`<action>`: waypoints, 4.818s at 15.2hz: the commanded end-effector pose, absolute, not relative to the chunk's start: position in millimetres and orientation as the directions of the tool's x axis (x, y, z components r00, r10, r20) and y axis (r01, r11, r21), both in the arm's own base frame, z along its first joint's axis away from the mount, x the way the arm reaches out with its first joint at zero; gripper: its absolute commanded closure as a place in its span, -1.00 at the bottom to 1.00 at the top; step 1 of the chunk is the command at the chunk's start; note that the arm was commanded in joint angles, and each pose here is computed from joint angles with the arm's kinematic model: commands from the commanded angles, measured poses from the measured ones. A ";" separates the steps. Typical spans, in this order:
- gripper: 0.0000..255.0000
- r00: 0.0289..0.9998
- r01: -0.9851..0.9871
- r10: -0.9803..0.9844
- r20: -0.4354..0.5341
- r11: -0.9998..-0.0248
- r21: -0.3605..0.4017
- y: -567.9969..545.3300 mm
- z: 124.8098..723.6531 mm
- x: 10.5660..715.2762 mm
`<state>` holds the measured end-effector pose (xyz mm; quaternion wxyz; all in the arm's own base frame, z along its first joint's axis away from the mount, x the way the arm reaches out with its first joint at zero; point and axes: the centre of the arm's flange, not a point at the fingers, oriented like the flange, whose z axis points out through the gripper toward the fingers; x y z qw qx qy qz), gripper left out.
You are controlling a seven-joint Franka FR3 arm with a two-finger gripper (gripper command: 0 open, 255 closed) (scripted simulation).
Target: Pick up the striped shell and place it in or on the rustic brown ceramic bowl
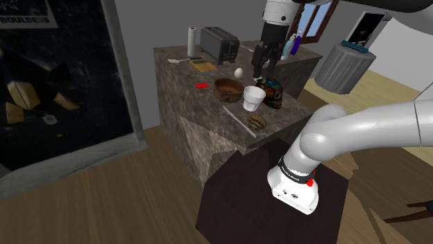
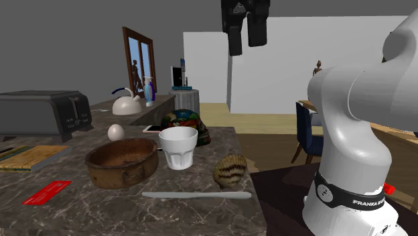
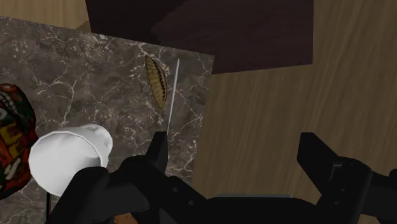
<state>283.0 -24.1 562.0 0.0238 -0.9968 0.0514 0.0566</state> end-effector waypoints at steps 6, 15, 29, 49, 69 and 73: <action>-1.00 0.987 -0.109 -0.094 -0.128 -0.988 -0.114 -65.7 502.2 284.5; -1.00 0.985 -0.117 -0.082 -0.149 -0.963 -0.242 -129.1 387.7 286.0; -1.00 0.984 -0.121 -0.075 -0.159 -0.945 -0.304 -142.2 290.1 281.0; -1.00 0.930 -0.312 -0.341 -0.136 -0.930 0.195 -40.1 300.5 268.2; 1.00 0.884 -0.388 -0.463 -0.069 -0.807 0.444 -1.1 249.6 258.7; 1.00 0.884 -0.388 -0.463 -0.069 -0.807 0.444 -1.1 249.6 258.8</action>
